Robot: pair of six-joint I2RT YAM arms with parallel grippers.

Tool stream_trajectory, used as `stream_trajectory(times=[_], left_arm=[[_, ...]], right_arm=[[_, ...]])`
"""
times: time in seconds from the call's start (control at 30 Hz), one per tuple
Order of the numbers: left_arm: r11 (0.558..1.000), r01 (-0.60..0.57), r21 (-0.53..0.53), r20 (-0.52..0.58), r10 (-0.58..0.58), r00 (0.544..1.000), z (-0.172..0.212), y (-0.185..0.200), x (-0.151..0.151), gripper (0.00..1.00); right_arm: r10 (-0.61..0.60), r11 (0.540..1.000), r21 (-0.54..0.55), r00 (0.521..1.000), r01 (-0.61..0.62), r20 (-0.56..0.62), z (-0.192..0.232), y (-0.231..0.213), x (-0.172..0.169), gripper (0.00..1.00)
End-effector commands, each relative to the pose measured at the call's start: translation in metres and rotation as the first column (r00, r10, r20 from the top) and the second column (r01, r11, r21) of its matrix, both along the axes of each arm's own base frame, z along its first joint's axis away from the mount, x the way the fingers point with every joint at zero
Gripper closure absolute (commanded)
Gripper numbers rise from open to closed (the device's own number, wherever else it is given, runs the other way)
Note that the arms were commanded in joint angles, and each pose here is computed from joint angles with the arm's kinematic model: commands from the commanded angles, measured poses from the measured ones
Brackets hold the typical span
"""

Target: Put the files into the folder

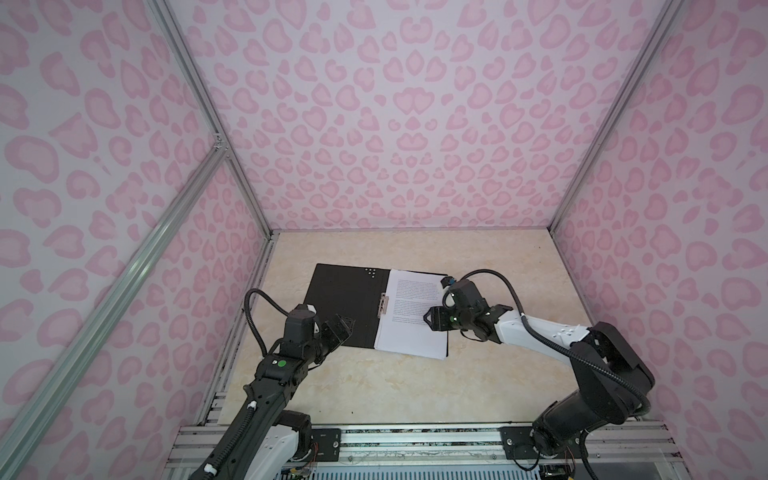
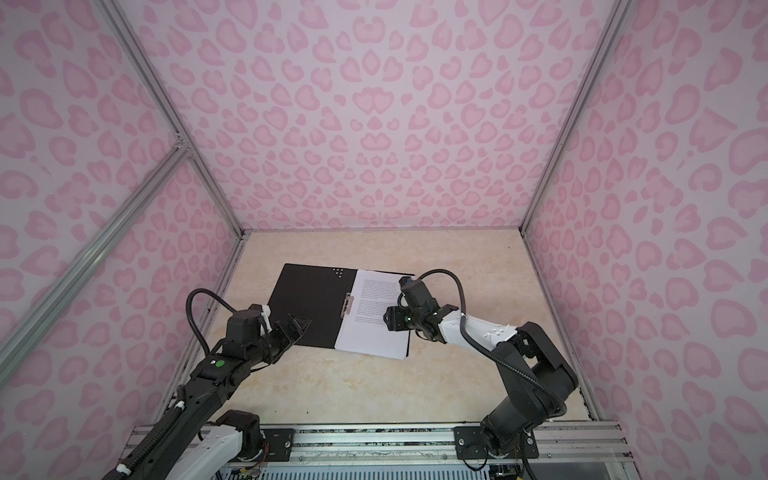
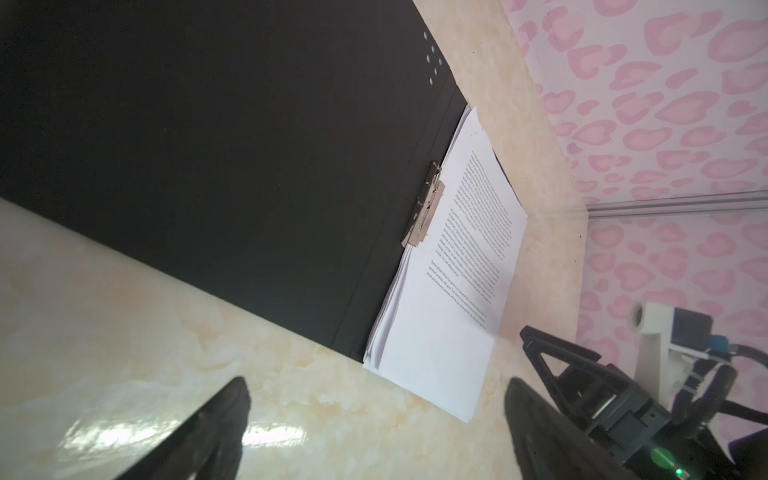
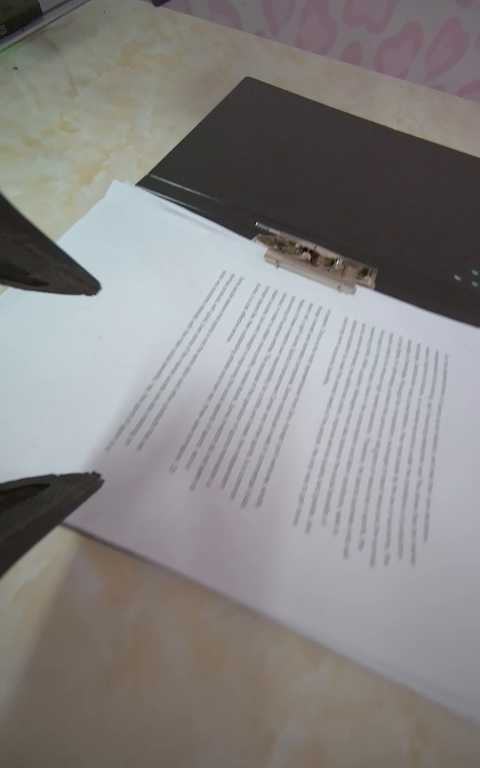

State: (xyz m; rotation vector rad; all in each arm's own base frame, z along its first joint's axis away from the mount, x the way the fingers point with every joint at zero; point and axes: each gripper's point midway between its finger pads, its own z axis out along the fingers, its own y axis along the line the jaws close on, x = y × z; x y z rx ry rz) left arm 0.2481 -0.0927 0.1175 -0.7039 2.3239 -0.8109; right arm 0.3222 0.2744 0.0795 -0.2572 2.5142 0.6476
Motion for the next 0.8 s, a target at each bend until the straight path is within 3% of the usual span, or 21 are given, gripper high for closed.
stream_trajectory(times=[0.0, 0.1, 0.37, 0.53, 0.77], left_arm=[[1.0, 0.025, 0.005, -0.003, -0.025, 1.0, -0.006, -0.001, -0.009, 0.03], [0.998, 0.049, -0.033, 0.015, -0.049, 0.999, -0.008, -0.006, -0.015, 0.03], [0.993, -0.011, -0.114, 0.001, 0.011, 1.0, -0.035, -0.006, -0.025, 0.03], [0.98, -0.03, -0.195, -0.006, 0.03, 1.0, -0.053, -0.011, -0.027, 0.03], [0.982, -0.056, -0.183, -0.021, 0.053, 0.998, -0.061, -0.008, -0.024, 0.03]], right_arm=[[-0.036, 0.999, -0.031, 0.999, 0.036, -0.028, -0.005, 0.024, 0.013, 0.35], [-0.032, 0.999, -0.033, 0.998, 0.031, -0.05, -0.007, 0.06, 0.027, 0.42], [-0.055, 0.992, -0.114, 0.996, 0.047, -0.067, -0.021, 0.122, 0.057, 0.48], [-0.072, 0.987, -0.147, 0.993, 0.058, -0.09, -0.035, 0.138, 0.064, 0.51], [-0.097, 0.976, -0.202, 0.99, 0.075, -0.098, -0.051, 0.142, 0.071, 0.58]])
